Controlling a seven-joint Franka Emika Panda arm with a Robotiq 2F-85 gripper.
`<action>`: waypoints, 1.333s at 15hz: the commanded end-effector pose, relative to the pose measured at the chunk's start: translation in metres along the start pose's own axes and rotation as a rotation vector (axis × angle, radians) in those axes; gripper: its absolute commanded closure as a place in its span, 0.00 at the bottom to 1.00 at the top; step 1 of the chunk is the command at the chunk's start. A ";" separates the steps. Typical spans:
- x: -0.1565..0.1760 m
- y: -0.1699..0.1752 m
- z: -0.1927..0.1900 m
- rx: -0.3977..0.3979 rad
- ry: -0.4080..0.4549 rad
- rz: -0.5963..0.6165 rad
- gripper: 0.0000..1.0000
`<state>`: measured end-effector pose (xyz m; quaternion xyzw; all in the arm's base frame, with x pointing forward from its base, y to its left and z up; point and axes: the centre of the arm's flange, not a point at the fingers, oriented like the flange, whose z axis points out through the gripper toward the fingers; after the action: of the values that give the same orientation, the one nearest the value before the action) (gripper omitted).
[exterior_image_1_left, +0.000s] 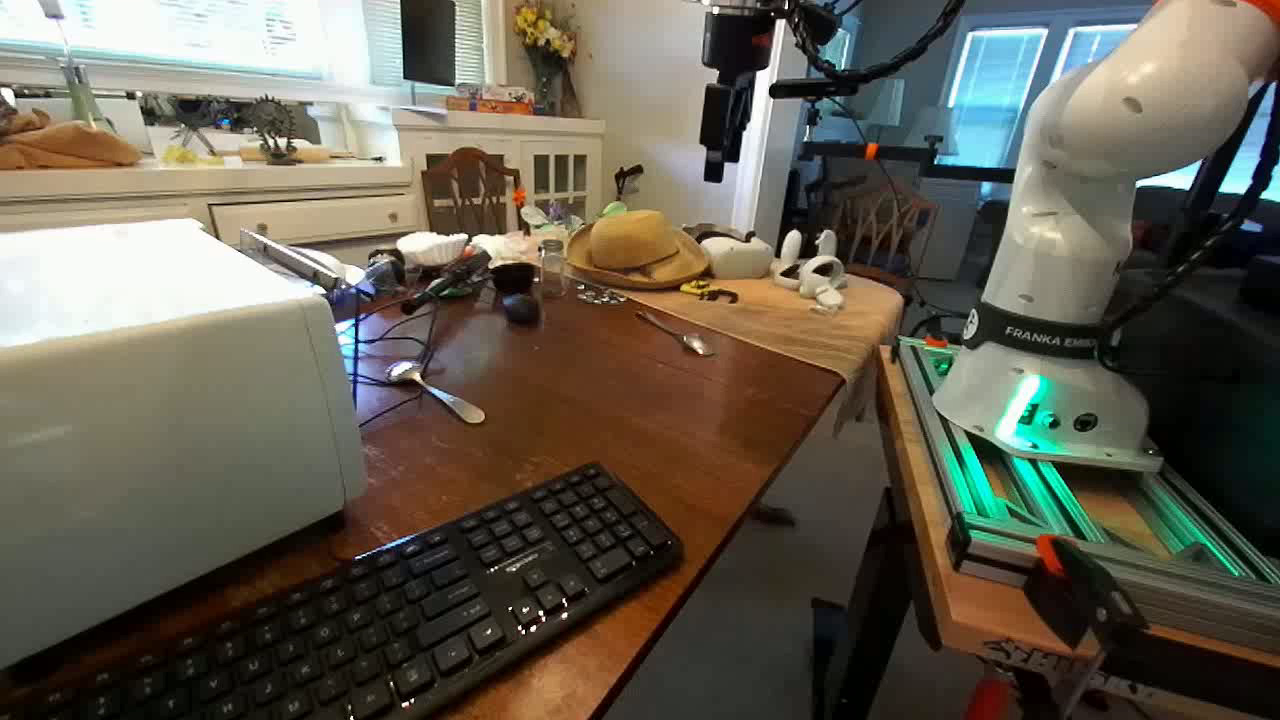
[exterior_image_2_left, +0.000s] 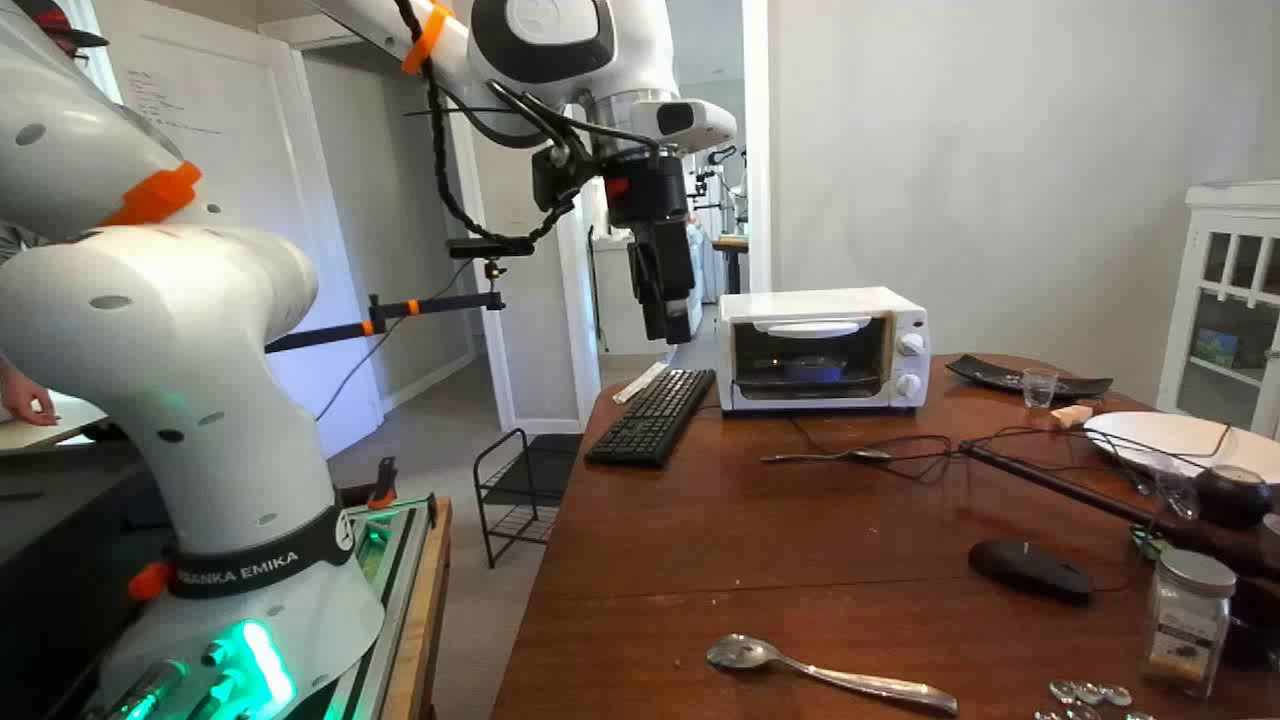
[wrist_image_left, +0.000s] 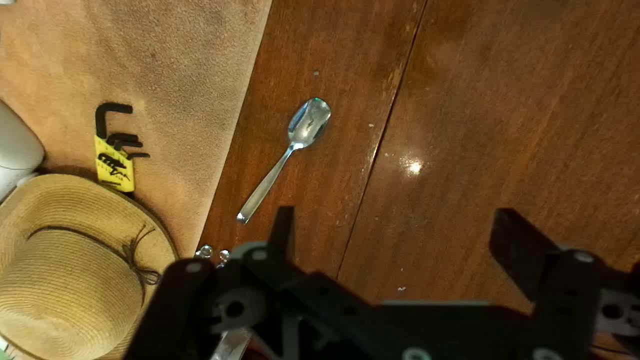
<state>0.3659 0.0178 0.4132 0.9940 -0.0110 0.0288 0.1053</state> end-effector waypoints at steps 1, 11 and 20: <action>0.000 0.000 0.000 0.000 0.000 0.000 0.00; 0.000 0.000 0.000 0.000 0.000 0.000 0.00; 0.064 0.033 0.016 0.175 0.219 0.085 0.00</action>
<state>0.3893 -0.0023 0.4210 0.9915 -0.0362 0.1062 0.0652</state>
